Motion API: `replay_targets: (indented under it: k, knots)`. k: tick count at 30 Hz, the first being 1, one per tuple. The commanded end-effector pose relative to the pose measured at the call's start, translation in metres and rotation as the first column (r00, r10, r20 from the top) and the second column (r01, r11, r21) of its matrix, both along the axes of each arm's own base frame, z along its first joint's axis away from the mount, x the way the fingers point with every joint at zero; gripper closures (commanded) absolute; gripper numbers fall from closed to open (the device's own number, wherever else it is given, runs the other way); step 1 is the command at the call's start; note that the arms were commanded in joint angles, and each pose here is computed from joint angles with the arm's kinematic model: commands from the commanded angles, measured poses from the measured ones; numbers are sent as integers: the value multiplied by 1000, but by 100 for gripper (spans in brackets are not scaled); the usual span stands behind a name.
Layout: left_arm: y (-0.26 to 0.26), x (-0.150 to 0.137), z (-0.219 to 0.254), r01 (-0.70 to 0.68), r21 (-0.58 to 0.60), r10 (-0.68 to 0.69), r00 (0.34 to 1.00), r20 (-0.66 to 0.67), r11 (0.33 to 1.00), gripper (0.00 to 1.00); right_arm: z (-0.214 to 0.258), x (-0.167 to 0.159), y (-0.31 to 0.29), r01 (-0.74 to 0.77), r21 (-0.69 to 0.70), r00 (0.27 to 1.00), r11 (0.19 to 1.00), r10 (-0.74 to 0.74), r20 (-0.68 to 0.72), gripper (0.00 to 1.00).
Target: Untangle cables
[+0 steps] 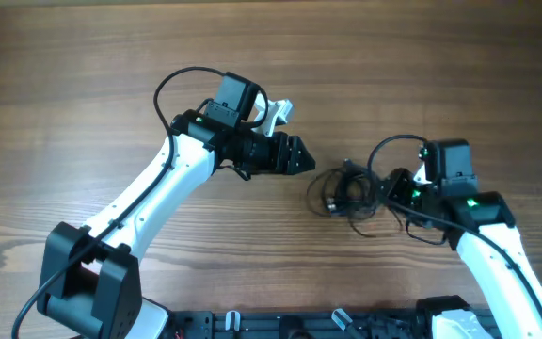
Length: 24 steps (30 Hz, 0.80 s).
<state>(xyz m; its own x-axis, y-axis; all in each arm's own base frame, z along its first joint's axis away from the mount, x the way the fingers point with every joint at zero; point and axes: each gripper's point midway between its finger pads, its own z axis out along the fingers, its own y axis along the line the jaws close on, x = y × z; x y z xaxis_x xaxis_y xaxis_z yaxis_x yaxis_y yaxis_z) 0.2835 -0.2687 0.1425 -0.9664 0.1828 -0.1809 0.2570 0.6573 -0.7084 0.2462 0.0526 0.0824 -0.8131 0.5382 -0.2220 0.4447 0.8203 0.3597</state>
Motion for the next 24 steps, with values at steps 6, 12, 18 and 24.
replay_targets:
  k: [6,12,18,24]
  knots:
    - [3,5,2,-16,30,15,999,44,999,25,-45,25,3,-139,-54,989,989,136,-58,51]
    - [4,4,1,-16,32,15,999,40,999,25,-84,22,18,-170,37,971,985,174,-162,96]
    - [4,3,1,-16,35,15,999,34,999,24,2,34,113,-527,486,849,697,449,277,96]
    - [7,6,-3,-31,61,28,998,48,998,23,54,28,124,-643,448,763,622,465,449,96]
